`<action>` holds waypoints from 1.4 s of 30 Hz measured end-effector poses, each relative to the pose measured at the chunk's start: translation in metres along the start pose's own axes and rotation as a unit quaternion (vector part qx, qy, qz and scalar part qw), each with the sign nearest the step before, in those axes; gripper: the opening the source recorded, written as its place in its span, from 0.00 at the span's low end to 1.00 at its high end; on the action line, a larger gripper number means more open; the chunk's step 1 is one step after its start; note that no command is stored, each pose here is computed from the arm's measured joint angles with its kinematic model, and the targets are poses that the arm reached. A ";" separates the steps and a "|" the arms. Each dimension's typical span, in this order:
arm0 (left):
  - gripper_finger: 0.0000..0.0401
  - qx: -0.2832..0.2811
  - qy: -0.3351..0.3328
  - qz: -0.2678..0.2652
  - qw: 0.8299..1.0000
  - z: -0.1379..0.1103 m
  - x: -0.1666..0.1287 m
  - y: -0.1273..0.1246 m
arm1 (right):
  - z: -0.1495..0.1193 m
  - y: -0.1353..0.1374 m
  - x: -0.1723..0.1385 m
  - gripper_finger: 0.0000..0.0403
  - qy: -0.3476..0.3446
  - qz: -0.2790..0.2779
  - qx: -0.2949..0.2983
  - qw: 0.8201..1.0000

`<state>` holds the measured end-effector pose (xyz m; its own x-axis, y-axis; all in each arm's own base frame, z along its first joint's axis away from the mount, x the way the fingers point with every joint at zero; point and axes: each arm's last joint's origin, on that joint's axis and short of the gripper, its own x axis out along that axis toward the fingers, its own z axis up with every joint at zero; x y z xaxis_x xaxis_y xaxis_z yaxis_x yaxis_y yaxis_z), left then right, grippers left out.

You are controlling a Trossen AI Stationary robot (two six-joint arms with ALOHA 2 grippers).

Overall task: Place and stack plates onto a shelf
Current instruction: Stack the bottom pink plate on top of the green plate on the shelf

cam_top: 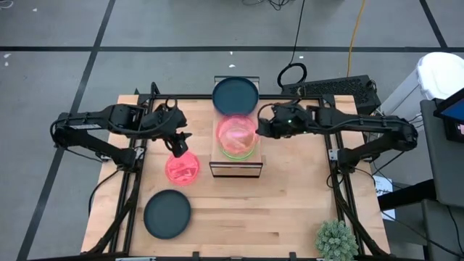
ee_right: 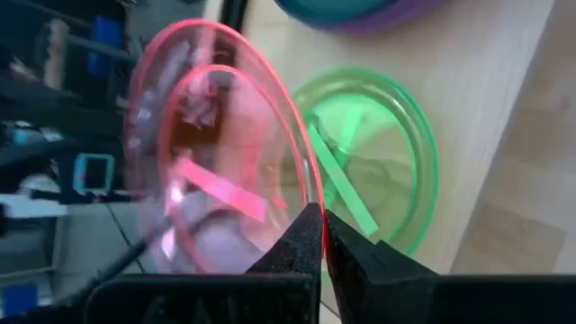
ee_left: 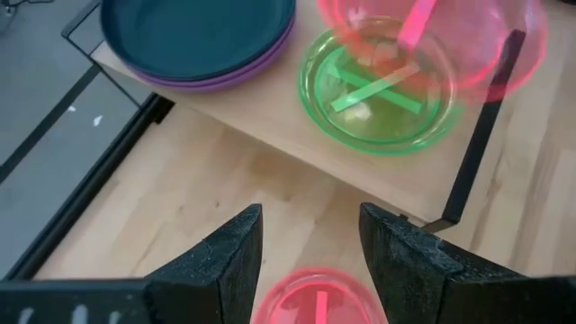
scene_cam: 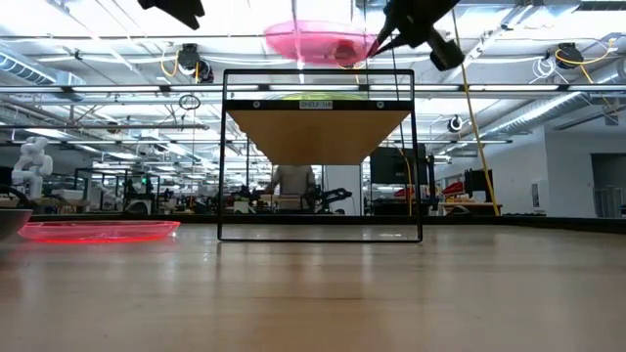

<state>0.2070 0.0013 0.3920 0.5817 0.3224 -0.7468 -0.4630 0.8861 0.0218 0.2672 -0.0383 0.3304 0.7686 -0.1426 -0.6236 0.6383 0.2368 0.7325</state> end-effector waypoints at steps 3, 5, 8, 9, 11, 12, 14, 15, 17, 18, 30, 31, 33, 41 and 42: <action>0.48 0.004 0.003 -0.003 1.000 0.001 0.001 0.001 | -0.002 -0.001 0.012 0.00 0.023 -0.010 -0.008 1.000; 0.48 0.003 0.003 -0.001 1.000 0.001 0.001 0.002 | -0.001 -0.002 0.019 0.00 0.027 -0.015 -0.012 0.999; 0.48 0.001 0.003 0.001 1.000 0.001 0.001 0.003 | 0.001 -0.002 0.027 0.00 0.032 -0.012 -0.016 0.999; 0.48 0.001 0.003 0.001 1.000 0.001 0.001 0.003 | 0.002 -0.003 0.030 0.00 0.032 -0.013 -0.018 0.999; 0.48 0.001 0.003 0.001 1.000 0.001 0.001 0.003 | 0.004 -0.004 0.035 0.00 0.035 -0.015 -0.019 0.999; 0.48 0.001 0.003 0.001 1.000 0.001 0.001 0.003 | 0.006 -0.005 0.037 0.00 0.040 -0.015 -0.020 0.999; 0.48 0.001 0.003 0.001 1.000 0.001 0.001 0.003 | 0.008 -0.007 0.038 0.00 0.048 -0.016 -0.020 0.999; 0.48 0.001 0.003 0.001 1.000 0.001 0.001 0.003 | 0.009 -0.007 0.038 0.00 0.048 -0.017 -0.020 0.998; 0.48 0.001 0.003 0.001 1.000 0.001 0.001 0.003 | 0.012 -0.009 0.038 0.00 0.046 -0.021 -0.018 0.999; 0.48 0.001 0.003 0.001 1.000 0.001 0.001 0.003 | 0.013 -0.010 0.038 0.00 0.046 -0.023 -0.018 0.999; 0.48 0.006 0.002 0.001 1.000 0.001 0.002 0.003 | 0.016 -0.022 0.036 0.00 0.067 -0.069 -0.022 0.995; 0.48 0.007 0.002 0.001 1.000 0.001 0.002 0.003 | 0.016 -0.023 0.037 0.00 0.065 -0.068 -0.023 0.995; 0.48 0.010 0.002 0.001 1.000 0.001 0.002 0.003 | 0.015 -0.027 0.041 0.00 0.064 -0.066 -0.020 0.996; 0.48 0.009 0.002 0.001 1.000 0.001 0.002 0.003 | 0.010 -0.040 0.054 0.00 0.058 -0.049 0.009 0.997; 0.48 0.008 0.002 0.001 1.000 0.001 0.002 0.003 | 0.009 -0.040 0.055 0.00 0.058 -0.048 0.010 0.997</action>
<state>0.2074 0.0052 0.3918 0.5783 0.3223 -0.7495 -0.4535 0.8906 0.0330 0.2842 -0.0645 0.2695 0.6939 -0.0512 -0.7183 0.7108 0.2087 0.6718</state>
